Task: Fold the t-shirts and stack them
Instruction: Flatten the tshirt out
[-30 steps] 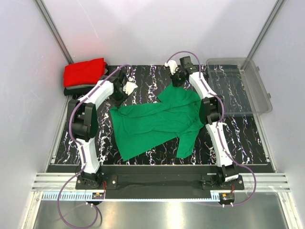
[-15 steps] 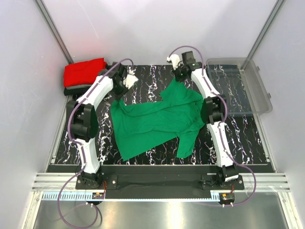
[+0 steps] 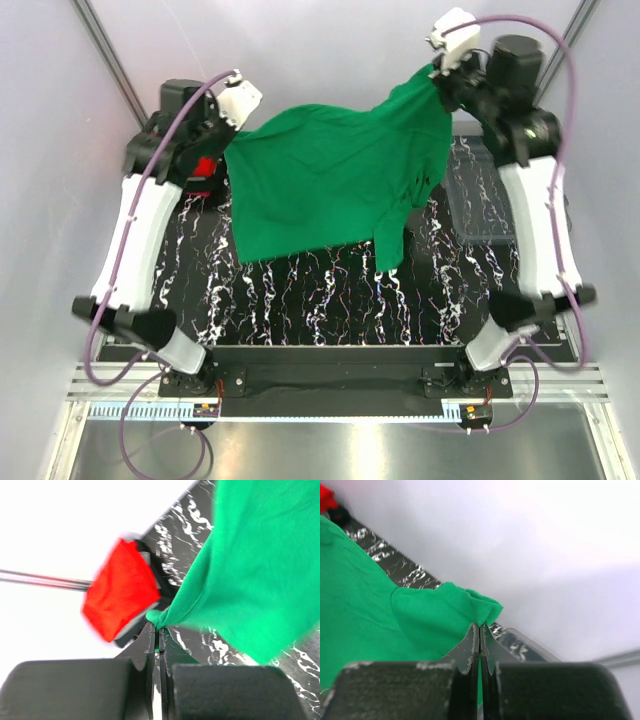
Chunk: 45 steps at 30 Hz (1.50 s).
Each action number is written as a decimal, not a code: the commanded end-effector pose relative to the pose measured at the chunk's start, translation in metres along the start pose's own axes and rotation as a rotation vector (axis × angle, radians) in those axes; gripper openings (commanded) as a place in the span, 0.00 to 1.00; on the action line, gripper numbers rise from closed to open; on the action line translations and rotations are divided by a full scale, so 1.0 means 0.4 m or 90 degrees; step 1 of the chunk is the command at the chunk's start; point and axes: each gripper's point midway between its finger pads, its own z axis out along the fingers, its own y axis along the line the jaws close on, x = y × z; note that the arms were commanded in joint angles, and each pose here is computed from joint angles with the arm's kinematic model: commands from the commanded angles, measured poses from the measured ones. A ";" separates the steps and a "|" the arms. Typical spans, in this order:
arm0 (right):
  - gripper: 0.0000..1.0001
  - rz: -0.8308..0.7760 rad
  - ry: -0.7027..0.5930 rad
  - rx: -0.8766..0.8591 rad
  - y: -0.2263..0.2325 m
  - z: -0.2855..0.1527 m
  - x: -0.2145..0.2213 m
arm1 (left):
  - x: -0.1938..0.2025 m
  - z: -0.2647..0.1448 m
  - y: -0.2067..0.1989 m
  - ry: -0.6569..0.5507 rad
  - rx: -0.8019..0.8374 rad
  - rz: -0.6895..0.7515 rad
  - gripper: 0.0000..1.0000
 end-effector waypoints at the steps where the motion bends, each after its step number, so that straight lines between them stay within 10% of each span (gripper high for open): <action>1: 0.00 0.003 0.000 0.030 -0.002 -0.105 -0.020 | -0.045 -0.115 0.064 -0.052 -0.071 0.007 0.00; 25: 0.00 -0.022 -0.344 0.192 0.009 -0.958 -0.389 | -0.074 -0.847 0.035 -0.430 -0.203 -0.002 0.00; 34: 0.00 -0.023 -0.238 0.130 -0.011 -0.680 -0.271 | 0.019 -0.599 0.009 -0.250 -0.134 -0.012 0.00; 45: 0.00 0.036 0.014 -0.043 0.106 -0.136 0.242 | 0.321 -0.050 -0.171 0.055 0.059 0.046 0.00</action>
